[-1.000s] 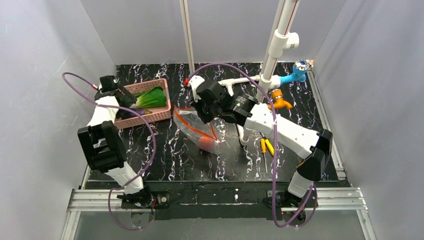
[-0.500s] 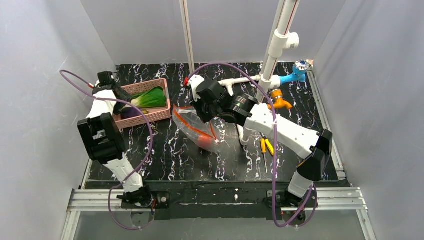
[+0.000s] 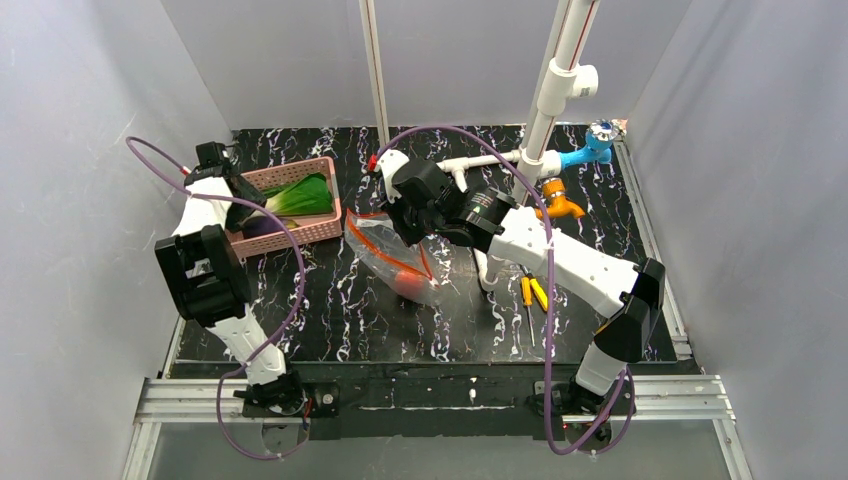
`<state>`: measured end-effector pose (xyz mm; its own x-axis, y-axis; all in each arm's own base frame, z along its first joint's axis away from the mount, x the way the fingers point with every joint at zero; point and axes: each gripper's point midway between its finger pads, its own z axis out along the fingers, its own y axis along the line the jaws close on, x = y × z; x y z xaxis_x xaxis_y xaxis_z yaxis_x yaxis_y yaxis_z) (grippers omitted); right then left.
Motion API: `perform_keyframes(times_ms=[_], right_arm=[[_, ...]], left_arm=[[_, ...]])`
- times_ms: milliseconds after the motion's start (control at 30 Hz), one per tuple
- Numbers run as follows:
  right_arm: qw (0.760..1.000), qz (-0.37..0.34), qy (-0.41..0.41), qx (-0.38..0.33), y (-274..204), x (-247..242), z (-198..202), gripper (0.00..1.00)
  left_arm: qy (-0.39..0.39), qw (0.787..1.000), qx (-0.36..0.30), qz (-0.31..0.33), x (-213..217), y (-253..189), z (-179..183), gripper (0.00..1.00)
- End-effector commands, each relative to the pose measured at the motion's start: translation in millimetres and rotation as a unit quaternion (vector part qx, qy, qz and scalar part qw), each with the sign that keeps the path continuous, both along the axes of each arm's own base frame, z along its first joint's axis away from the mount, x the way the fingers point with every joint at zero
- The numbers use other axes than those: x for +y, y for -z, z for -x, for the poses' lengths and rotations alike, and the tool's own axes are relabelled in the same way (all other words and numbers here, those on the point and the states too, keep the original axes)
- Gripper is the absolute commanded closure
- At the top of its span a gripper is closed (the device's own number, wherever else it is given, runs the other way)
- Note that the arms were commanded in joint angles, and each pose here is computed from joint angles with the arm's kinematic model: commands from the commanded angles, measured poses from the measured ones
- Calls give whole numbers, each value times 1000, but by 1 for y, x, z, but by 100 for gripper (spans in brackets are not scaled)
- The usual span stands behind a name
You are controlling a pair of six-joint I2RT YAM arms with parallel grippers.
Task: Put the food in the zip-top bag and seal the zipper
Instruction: Pick up the fake vegetable from the bin.
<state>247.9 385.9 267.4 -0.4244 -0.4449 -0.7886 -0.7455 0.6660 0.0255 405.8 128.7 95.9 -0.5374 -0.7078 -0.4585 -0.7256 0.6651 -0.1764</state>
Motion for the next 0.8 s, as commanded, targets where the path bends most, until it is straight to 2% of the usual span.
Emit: perform_keyframes(times_ms=[0,133,367,567,767], right_arm=[[999,-31,2,-15,-19,1,-2,99],[999,-32,2,-18,-21,0,-2,99],[999,-33,2,-13,-18,0,-1,99],[999,-37,5,-15,-21,-1,0,99],[999,-38,1,-11,-20,1,0,99]], left_arm=[[33,998,53,12,-15,4,25,44],[45,996,73,-13,-16,3,26,46],[43,995,57,-65,-17,-19,27,38],[37,997,46,-52,-20,-18,23,32],[-3,997,78,-5,-22,-2,24,31]])
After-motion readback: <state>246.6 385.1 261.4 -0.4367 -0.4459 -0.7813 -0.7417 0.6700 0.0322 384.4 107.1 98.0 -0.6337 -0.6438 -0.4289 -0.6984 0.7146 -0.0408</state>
